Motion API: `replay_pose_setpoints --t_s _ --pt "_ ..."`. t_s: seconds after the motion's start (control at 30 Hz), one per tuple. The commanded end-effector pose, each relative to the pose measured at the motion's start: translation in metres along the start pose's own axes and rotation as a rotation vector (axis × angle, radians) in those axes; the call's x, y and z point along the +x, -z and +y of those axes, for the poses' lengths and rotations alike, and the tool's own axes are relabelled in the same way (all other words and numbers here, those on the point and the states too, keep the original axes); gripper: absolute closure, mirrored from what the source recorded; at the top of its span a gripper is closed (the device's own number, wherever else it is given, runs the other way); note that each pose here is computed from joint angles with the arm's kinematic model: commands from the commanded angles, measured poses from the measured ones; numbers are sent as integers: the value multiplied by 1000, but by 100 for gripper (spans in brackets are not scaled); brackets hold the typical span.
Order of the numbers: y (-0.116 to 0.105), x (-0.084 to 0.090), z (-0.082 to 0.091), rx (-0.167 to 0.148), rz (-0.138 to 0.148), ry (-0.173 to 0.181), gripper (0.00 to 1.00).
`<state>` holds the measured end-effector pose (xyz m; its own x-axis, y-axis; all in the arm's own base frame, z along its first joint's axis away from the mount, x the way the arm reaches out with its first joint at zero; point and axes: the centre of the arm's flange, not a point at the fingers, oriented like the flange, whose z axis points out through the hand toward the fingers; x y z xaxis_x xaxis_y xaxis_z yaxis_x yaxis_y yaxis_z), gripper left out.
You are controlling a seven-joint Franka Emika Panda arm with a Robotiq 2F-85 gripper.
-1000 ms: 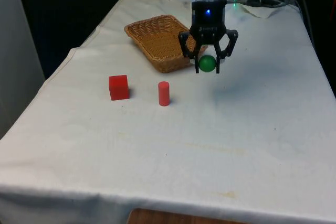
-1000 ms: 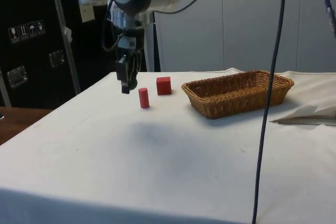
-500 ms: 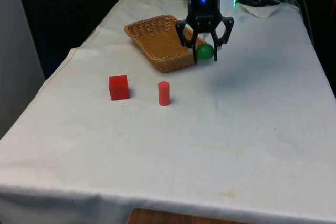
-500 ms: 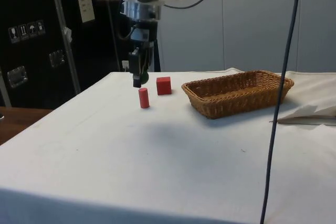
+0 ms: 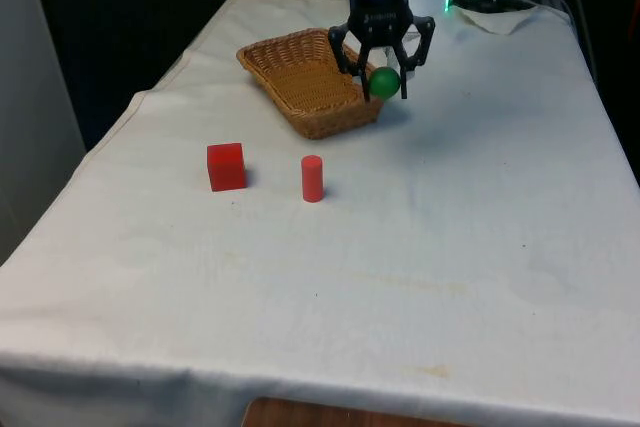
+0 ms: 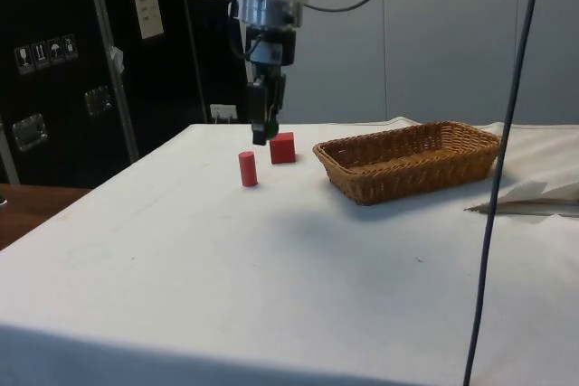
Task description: Pick up the object to the left of the cylinder and place it into the basket.
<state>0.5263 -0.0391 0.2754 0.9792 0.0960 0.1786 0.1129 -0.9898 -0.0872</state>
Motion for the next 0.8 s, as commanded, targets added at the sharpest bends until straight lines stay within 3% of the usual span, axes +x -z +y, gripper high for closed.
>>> replay_pose_setpoints --t_s 0.0,0.43,0.47,0.7,0.73,0.77 --pt "2 -4 2 -7 3 1 100" --pt "11 -36 16 28 5 17 100" --pt "11 -33 14 38 4 13 100" --pt "15 -57 26 50 5 39 100" --pt "16 -55 24 65 6 35 100" --pt "15 -58 27 51 5 43 100"
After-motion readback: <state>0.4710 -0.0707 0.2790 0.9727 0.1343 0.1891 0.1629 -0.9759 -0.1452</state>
